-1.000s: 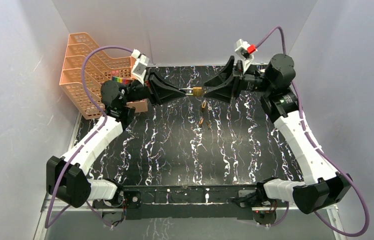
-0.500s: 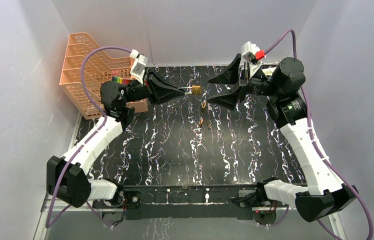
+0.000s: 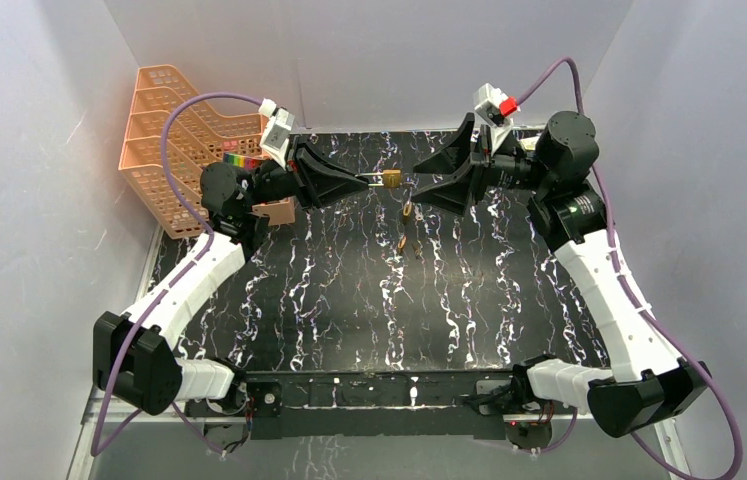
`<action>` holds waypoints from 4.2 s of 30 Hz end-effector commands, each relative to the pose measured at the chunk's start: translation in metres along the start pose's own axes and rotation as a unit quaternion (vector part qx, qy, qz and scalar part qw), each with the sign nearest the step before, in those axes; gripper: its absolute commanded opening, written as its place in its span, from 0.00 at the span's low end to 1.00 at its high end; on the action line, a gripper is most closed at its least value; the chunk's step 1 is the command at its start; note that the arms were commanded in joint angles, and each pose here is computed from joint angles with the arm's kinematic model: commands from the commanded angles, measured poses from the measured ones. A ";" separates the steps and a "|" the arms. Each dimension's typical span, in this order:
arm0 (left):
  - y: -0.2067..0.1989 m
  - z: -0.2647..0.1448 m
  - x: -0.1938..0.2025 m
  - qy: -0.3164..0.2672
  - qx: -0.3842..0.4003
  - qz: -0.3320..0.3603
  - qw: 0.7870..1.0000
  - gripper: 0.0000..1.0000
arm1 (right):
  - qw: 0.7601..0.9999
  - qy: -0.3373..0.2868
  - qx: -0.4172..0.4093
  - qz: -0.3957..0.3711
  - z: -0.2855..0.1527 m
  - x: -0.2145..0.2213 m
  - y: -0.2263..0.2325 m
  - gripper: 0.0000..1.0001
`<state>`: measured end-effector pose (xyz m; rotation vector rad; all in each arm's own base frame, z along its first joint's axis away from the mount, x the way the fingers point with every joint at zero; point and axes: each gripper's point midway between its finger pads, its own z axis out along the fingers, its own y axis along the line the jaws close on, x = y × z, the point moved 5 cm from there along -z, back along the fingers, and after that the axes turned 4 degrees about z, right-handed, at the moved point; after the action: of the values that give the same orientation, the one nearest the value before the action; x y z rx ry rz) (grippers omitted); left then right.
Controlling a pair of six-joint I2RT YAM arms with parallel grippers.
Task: Lock with the key
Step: Lock the lock, then place the lock at the center of the board.
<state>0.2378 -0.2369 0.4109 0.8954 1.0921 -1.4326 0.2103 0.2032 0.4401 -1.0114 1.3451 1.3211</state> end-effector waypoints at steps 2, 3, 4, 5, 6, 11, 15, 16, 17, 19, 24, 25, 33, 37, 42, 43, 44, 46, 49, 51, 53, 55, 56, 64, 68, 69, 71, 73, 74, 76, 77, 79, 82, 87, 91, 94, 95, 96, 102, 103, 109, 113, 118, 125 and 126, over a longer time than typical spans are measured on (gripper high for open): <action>-0.003 0.000 -0.007 -0.015 0.003 0.023 1.000 0.00 | 1.000 -0.012 -0.009 -0.020 0.001 -0.010 0.002 0.69; -0.003 0.000 -0.007 -0.014 0.003 0.022 1.000 0.00 | 1.000 -0.013 -0.010 -0.019 0.001 -0.010 0.002 0.68; -0.003 0.000 -0.007 -0.014 0.003 0.022 1.000 0.00 | 1.000 -0.013 -0.011 -0.019 0.002 -0.010 0.001 0.67; -0.003 -0.001 -0.006 -0.014 0.004 0.022 1.000 0.00 | 1.000 -0.013 -0.012 -0.017 0.002 -0.009 0.001 0.66; -0.003 -0.001 -0.006 -0.014 0.004 0.022 1.000 0.00 | 1.000 -0.013 -0.013 -0.016 0.002 -0.009 0.000 0.66; -0.003 0.000 -0.006 -0.013 0.005 0.022 1.000 0.00 | 1.000 -0.013 -0.015 -0.010 0.004 -0.006 -0.002 0.63; -0.001 0.000 -0.005 -0.011 0.005 0.019 1.000 0.00 | 1.000 -0.015 -0.020 -0.006 0.005 -0.005 -0.002 0.57; 0.000 0.000 -0.005 -0.011 0.004 0.019 1.000 0.00 | 1.000 -0.015 -0.021 -0.004 0.005 -0.005 -0.003 0.56; 0.000 0.000 -0.005 -0.012 0.004 0.020 1.000 0.00 | 1.000 -0.014 -0.022 -0.003 0.005 -0.005 -0.003 0.54; 0.000 0.000 -0.004 -0.012 0.004 0.019 1.000 0.00 | 1.000 -0.014 -0.024 0.001 0.006 -0.004 -0.004 0.49; 0.002 0.000 -0.003 -0.012 0.002 0.016 1.000 0.00 | 1.000 -0.013 -0.028 0.006 0.007 -0.001 -0.006 0.47; 0.002 0.000 -0.002 -0.012 0.001 0.015 1.000 0.00 | 1.000 -0.013 -0.028 0.007 0.007 0.000 -0.006 0.46; 0.005 0.001 -0.001 -0.012 0.001 0.014 1.000 0.00 | 1.000 -0.011 -0.028 0.010 0.008 0.002 -0.009 0.34; 0.006 0.001 0.000 -0.011 0.001 0.012 1.000 0.00 | 1.000 -0.012 -0.025 0.011 0.008 0.002 -0.010 0.24; 0.007 0.002 0.001 -0.011 0.001 0.011 1.000 0.00 | 1.000 -0.013 -0.022 0.012 0.009 0.002 -0.012 0.05; 0.007 0.002 0.000 -0.011 0.001 0.012 1.000 0.00 | 1.000 -0.013 -0.022 0.013 0.009 0.003 -0.012 0.00; 0.007 0.002 0.000 -0.011 0.002 0.013 1.000 0.00 | 1.000 -0.013 -0.021 0.013 0.009 0.003 -0.012 0.00; 0.007 0.002 0.001 -0.011 0.001 0.012 1.000 0.00 | 1.000 -0.013 -0.020 0.012 0.009 0.003 -0.013 0.00; 0.007 0.002 0.000 -0.011 0.002 0.013 1.000 0.00 | 1.000 -0.015 -0.019 0.010 0.008 0.002 -0.012 0.00; 0.007 0.002 0.000 -0.012 0.001 0.014 1.000 0.00 | 1.000 -0.015 -0.019 0.008 0.008 0.002 -0.011 0.00; 0.008 0.001 0.000 -0.013 -0.001 0.013 1.000 0.00 | 1.000 -0.016 -0.019 0.005 0.008 0.001 -0.010 0.00; 0.008 0.001 0.000 -0.013 -0.002 0.013 1.000 0.00 | 1.000 -0.016 -0.019 0.004 0.007 0.001 -0.010 0.00; 0.008 0.001 0.000 -0.014 -0.003 0.013 1.000 0.00 | 1.000 -0.016 -0.018 0.003 0.007 0.002 -0.010 0.00; 0.009 -0.002 -0.003 -0.017 -0.009 0.016 1.000 0.00 | 1.000 -0.012 -0.003 -0.009 0.004 0.002 -0.008 0.00; 0.010 -0.005 -0.005 -0.018 -0.013 0.016 1.000 0.00 | 1.000 -0.008 0.002 -0.017 0.002 0.001 -0.007 0.00; 0.010 -0.005 -0.005 -0.018 -0.013 0.017 1.000 0.00 | 1.000 -0.008 0.003 -0.018 0.002 0.001 -0.007 0.00; 0.010 -0.006 -0.005 -0.018 -0.014 0.017 1.000 0.00 | 1.000 -0.007 0.005 -0.020 0.002 0.001 -0.007 0.00; 0.010 -0.007 -0.006 -0.019 -0.016 0.017 1.000 0.00 | 1.000 -0.008 0.008 -0.023 0.001 0.000 -0.006 0.00; 0.010 -0.008 -0.005 -0.018 -0.016 0.017 1.000 0.00 | 1.000 -0.007 0.010 -0.023 0.000 0.000 -0.007 0.00; 0.009 -0.009 -0.006 -0.018 -0.017 0.019 1.000 0.00 | 1.000 -0.008 0.012 -0.025 0.000 0.000 -0.007 0.00; 0.009 -0.010 -0.006 -0.018 -0.018 0.018 1.000 0.00 | 1.000 -0.008 0.012 -0.024 0.000 0.000 -0.007 0.00; 0.008 -0.011 -0.007 -0.018 -0.019 0.019 0.999 0.00 | 1.000 -0.008 0.013 -0.022 0.000 0.001 -0.008 0.00; 0.008 -0.014 -0.007 -0.018 -0.021 0.019 0.999 0.00 | 1.000 -0.009 0.016 -0.023 -0.002 0.002 -0.008 0.00; 0.008 -0.017 -0.007 -0.019 -0.026 0.019 0.999 0.00 | 0.999 -0.010 0.021 -0.026 -0.005 0.001 -0.007 0.00; 0.009 -0.019 -0.006 -0.019 -0.030 0.017 0.999 0.00 | 0.999 -0.012 0.025 -0.029 -0.008 0.000 -0.007 0.00; 0.008 -0.020 -0.005 -0.019 -0.030 0.017 0.999 0.00 | 0.999 -0.013 0.028 -0.031 -0.010 -0.001 -0.007 0.00; 0.008 -0.020 -0.005 -0.019 -0.031 0.016 0.999 0.00 | 0.999 -0.013 0.029 -0.032 -0.010 -0.001 -0.007 0.00; 0.007 -0.021 -0.005 -0.019 -0.031 0.016 0.999 0.00 | 0.999 -0.014 0.029 -0.033 -0.011 -0.001 -0.006 0.00; 0.007 -0.024 -0.001 -0.016 -0.035 0.010 0.999 0.00 | 0.999 -0.014 0.034 -0.033 -0.014 0.000 -0.006 0.00; 0.007 -0.025 0.000 -0.015 -0.036 0.009 0.999 0.00 | 0.999 -0.014 0.035 -0.036 -0.015 -0.001 -0.005 0.00; 0.011 -0.031 0.011 0.003 -0.054 -0.011 0.998 0.00 | 0.998 -0.012 0.045 -0.033 -0.020 0.001 -0.005 0.00; 0.019 -0.036 0.016 0.030 -0.103 -0.020 0.994 0.00 | 0.998 -0.009 0.063 -0.025 -0.022 0.005 -0.010 0.00; 0.027 -0.046 0.025 0.073 -0.174 -0.015 0.982 0.00 | 0.994 -0.003 0.113 -0.002 -0.023 0.011 -0.027 0.00; 0.041 -0.043 0.057 0.131 -0.258 -0.039 0.956 0.00 | 0.979 0.007 0.199 0.032 -0.029 0.022 -0.051 0.00; 0.041 -0.040 0.063 0.144 -0.268 -0.038 0.952 0.00 | 0.977 0.009 0.210 0.033 -0.031 0.024 -0.053 0.00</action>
<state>0.2668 -0.2097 0.3451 0.6870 1.5402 -1.1404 0.2441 0.1790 0.4052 -0.7780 1.5553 1.1248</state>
